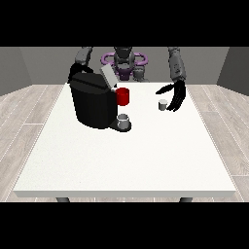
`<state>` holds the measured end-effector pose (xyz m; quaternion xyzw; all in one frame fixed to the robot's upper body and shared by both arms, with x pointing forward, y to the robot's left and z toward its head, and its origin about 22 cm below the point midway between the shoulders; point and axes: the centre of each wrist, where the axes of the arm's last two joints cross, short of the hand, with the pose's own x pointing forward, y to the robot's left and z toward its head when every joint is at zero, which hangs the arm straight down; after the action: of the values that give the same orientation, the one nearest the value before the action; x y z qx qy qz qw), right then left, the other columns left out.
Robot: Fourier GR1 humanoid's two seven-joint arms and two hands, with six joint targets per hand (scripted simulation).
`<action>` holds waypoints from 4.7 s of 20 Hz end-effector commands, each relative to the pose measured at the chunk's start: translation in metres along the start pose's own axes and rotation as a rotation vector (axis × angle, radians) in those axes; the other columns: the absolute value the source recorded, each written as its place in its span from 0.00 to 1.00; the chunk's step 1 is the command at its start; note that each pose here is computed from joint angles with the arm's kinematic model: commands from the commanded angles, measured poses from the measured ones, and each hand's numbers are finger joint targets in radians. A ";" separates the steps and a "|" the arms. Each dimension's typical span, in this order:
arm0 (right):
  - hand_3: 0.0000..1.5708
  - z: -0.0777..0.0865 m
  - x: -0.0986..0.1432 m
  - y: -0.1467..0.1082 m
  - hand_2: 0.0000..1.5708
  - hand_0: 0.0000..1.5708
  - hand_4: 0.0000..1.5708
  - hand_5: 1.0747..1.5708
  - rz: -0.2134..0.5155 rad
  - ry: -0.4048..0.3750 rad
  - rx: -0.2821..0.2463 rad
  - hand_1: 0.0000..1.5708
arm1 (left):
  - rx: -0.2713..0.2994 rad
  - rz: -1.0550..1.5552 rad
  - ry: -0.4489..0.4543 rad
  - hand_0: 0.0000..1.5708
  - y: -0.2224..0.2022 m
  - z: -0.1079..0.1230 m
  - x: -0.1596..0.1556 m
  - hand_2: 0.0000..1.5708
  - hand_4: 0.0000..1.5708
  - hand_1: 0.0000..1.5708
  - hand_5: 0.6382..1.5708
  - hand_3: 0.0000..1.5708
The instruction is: Insert the coffee pod into the coffee machine and close the lid
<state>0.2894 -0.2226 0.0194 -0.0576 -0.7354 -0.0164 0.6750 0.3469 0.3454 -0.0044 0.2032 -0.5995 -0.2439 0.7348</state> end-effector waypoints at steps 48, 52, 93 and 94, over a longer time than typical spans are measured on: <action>0.00 -0.008 -0.025 0.016 0.00 0.00 0.31 1.00 -0.070 0.088 0.021 0.00 | -0.013 -0.348 -0.334 0.80 0.033 -0.060 0.144 0.85 0.34 0.80 1.00 0.82; 0.00 -0.014 -0.018 0.021 0.00 0.00 0.32 1.00 -0.081 0.052 0.021 0.00 | 0.004 -0.328 -0.339 0.80 0.046 -0.062 0.163 0.85 0.34 0.80 1.00 0.82; 0.00 -0.037 0.035 0.015 0.00 0.00 0.33 1.00 -0.076 -0.100 0.058 0.00 | 0.161 -0.352 -0.413 0.76 0.081 -0.066 0.266 0.81 0.33 0.76 1.00 0.76; 0.00 -0.027 0.011 0.017 0.00 0.00 0.31 1.00 -0.057 -0.078 0.011 0.00 | 0.119 -0.336 -0.429 0.77 0.080 -0.066 0.264 0.81 0.33 0.77 1.00 0.77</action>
<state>0.3172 -0.2131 0.0365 -0.0247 -0.7605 -0.0248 0.6484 0.4625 0.2550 0.2322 0.2949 -0.7094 -0.3644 0.5262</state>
